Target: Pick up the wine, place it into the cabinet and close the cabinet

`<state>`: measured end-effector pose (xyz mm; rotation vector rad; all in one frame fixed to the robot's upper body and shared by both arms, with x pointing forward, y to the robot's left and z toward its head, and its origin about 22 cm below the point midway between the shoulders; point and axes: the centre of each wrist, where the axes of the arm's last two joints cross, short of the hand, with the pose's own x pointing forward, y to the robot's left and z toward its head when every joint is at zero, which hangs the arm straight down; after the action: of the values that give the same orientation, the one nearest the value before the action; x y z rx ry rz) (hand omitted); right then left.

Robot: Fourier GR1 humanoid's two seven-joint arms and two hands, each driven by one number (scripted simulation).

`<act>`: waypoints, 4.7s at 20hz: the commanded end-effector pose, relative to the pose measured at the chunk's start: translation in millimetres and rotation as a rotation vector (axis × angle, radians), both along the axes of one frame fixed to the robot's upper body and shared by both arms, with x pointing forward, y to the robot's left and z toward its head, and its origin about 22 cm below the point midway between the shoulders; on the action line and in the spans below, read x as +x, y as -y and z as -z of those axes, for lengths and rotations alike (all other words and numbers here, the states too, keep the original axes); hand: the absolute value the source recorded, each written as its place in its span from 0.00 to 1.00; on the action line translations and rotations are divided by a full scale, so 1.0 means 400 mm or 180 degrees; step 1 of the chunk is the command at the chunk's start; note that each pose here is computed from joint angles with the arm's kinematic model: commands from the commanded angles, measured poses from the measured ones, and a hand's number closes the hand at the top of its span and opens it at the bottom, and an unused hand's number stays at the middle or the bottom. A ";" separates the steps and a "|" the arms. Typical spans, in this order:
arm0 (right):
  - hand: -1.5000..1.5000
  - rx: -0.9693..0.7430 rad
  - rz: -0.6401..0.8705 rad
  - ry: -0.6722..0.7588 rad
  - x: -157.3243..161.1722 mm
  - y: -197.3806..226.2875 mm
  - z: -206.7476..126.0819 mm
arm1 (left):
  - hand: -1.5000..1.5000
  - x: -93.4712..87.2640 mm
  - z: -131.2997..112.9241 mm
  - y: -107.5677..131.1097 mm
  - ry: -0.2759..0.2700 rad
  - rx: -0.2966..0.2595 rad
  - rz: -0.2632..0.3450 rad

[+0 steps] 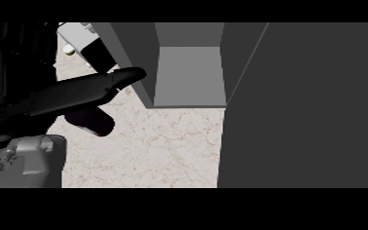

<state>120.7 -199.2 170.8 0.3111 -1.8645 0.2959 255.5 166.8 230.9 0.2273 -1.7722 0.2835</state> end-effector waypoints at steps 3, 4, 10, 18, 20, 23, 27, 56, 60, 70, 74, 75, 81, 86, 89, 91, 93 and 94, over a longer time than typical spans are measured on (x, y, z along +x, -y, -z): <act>0.00 0.0075 -0.0097 0.0184 -0.109 0.029 -0.096 | 0.00 -0.026 -0.027 -0.072 -0.0041 0.0120 -0.0203; 0.00 0.0113 -0.0031 0.0222 -0.100 0.022 -0.082 | 0.00 -0.031 0.002 -0.086 -0.0104 0.0129 -0.0193; 0.00 0.0132 -0.0082 0.0290 -0.093 0.017 -0.092 | 0.00 -0.037 0.006 -0.156 -0.0136 0.0114 -0.0299; 0.00 0.0164 -0.0091 0.0238 -0.107 0.011 -0.107 | 0.00 -0.051 0.093 -0.240 -0.0342 0.0113 -0.0411; 0.00 0.0049 -0.0095 0.0257 -0.125 0.029 -0.103 | 0.00 -0.062 0.086 -0.240 -0.0301 0.0044 -0.0421; 0.00 0.0077 -0.0052 0.0274 -0.091 0.020 -0.099 | 0.00 -0.056 0.187 -0.250 -0.0395 -0.0011 -0.0454; 0.00 0.0161 -0.0090 0.0220 -0.108 0.006 -0.096 | 0.00 -0.052 0.221 -0.282 -0.0515 -0.0029 -0.0488; 0.00 0.0115 -0.0029 0.0202 -0.089 0.010 -0.084 | 0.00 0.019 0.602 -0.408 -0.0983 -0.0064 -0.0441; 0.00 0.0133 -0.0131 0.0257 -0.123 0.010 -0.105 | 0.00 0.028 0.616 -0.462 -0.1050 -0.0065 -0.0482; 0.00 0.0063 -0.0101 0.0255 -0.110 0.023 -0.108 | 0.00 -0.007 0.723 -0.442 -0.1100 -0.0166 -0.0256; 0.00 0.0114 -0.0167 0.0276 -0.138 0.025 -0.124 | 0.00 -0.029 0.767 -0.438 -0.1113 -0.0196 -0.0262; 0.00 0.0187 -0.0096 0.0240 -0.130 -0.001 -0.108 | 0.00 -0.006 0.792 -0.413 -0.1096 -0.0200 -0.0260; 0.00 0.0099 -0.0155 0.0242 -0.130 0.017 -0.117 | 0.00 -0.005 0.837 -0.356 -0.1026 -0.0506 -0.0338; 0.00 0.0089 -0.0119 0.0258 -0.128 0.020 -0.117 | 0.00 -0.015 0.864 -0.362 -0.0926 -0.0740 -0.0362; 0.00 0.0050 -0.0099 0.0329 -0.092 0.024 -0.111 | 0.00 -0.010 0.871 -0.388 -0.0837 -0.0915 -0.0413; 0.00 0.0129 -0.0131 0.0240 -0.116 0.012 -0.101 | 0.00 -0.020 0.902 -0.340 -0.0747 -0.1054 -0.0479; 0.00 0.0060 -0.0114 0.0256 -0.103 0.023 -0.113 | 0.00 0.003 0.881 -0.360 -0.0709 -0.1130 -0.0489; 0.00 0.0125 -0.0120 0.0194 -0.091 0.000 -0.113 | 0.00 0.049 0.852 -0.372 -0.0672 -0.1124 -0.0455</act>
<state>124.7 -191.5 183.2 0.2863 -1.8748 0.3205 256.0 314.4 -118.2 0.1530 -1.4531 0.6019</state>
